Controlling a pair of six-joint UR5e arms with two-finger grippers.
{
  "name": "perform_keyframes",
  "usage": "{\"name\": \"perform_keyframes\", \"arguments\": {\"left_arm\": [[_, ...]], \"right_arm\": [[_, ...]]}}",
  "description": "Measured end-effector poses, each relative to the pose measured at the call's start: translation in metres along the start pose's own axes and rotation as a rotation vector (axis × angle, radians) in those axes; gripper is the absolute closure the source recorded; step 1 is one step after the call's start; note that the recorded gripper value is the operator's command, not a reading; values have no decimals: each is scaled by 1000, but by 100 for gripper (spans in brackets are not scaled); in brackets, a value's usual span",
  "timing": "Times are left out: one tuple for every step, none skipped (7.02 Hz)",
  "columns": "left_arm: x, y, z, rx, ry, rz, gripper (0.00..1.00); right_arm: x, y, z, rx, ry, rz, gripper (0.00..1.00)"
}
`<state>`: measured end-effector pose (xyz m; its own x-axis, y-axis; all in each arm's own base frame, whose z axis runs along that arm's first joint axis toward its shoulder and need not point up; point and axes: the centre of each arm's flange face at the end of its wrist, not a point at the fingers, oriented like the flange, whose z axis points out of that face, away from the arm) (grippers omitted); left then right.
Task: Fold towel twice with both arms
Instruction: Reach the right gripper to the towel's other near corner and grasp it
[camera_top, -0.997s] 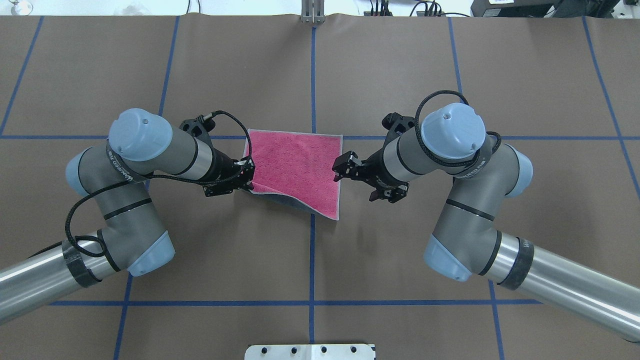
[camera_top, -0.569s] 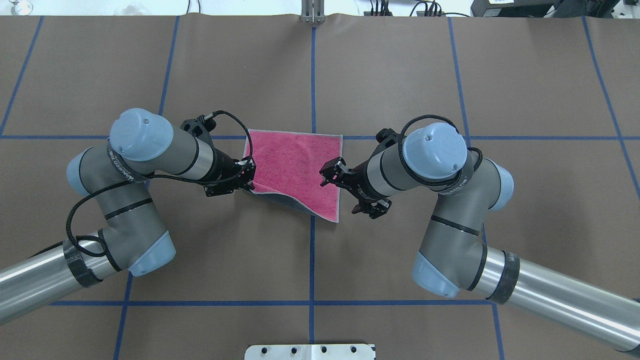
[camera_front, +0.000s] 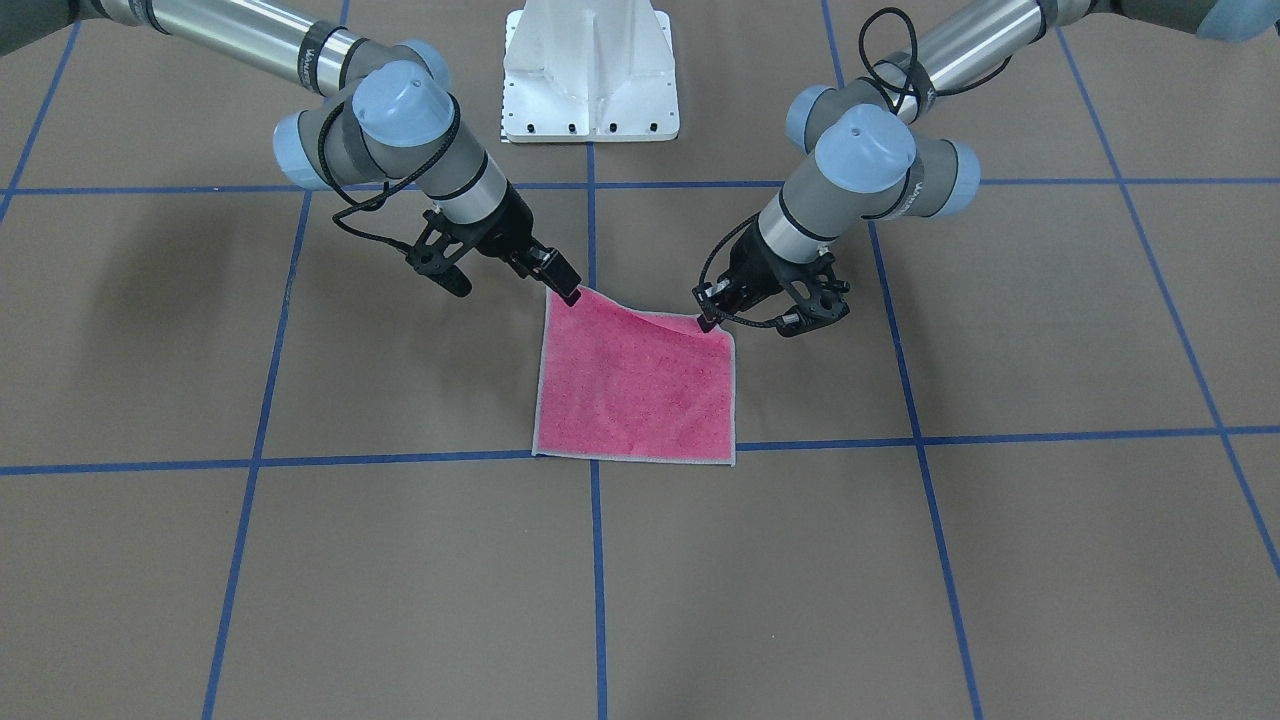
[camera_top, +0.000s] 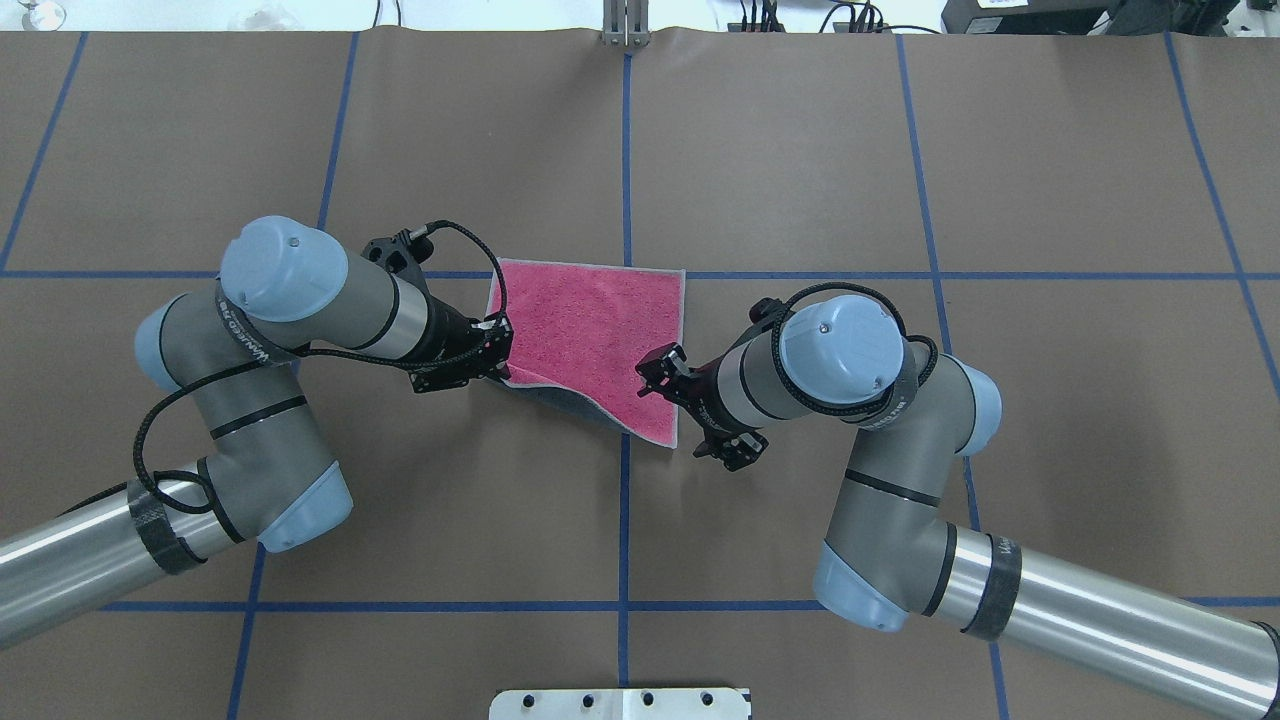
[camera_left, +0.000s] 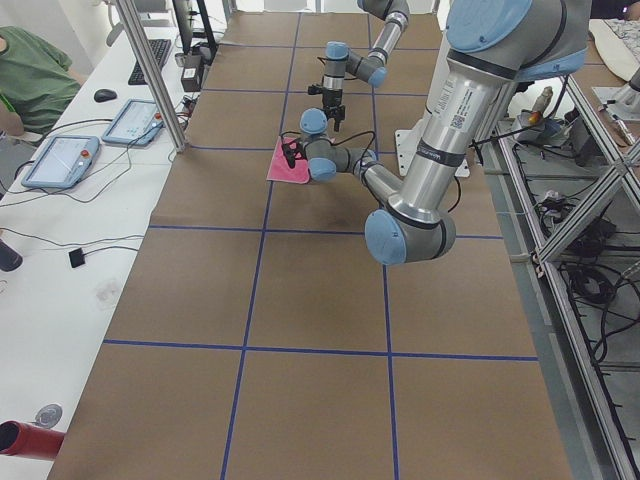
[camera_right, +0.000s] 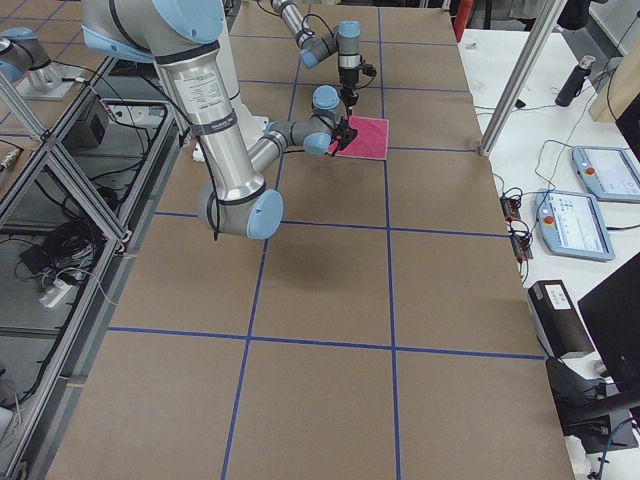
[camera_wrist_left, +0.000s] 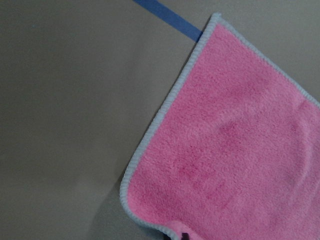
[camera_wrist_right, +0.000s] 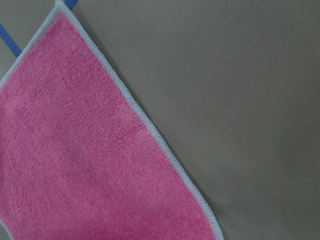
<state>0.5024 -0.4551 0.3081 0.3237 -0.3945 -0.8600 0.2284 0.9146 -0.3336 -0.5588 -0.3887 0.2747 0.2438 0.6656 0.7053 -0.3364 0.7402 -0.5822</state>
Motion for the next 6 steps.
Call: {"name": "perform_keyframes", "arguments": {"left_arm": [[0, 0, 0, 0, 0, 0, 100], [0, -1, 0, 1, 0, -1, 100], [-1, -1, 0, 1, -1, -1, 100], [-1, -1, 0, 1, -1, -1, 100], [-1, -1, 0, 1, -1, -1, 100], [-1, -1, 0, 1, -1, -1, 100]], "right_arm": [[2, 3, 2, -3, 4, 5, 2], [5, 7, 5, -5, 6, 2, 7], [7, 12, 8, -2, 6, -3, 15], [8, 13, 10, 4, 5, -4, 20], [9, 13, 11, 7, 6, -4, 27], [10, 13, 12, 9, 7, -4, 29]]}}
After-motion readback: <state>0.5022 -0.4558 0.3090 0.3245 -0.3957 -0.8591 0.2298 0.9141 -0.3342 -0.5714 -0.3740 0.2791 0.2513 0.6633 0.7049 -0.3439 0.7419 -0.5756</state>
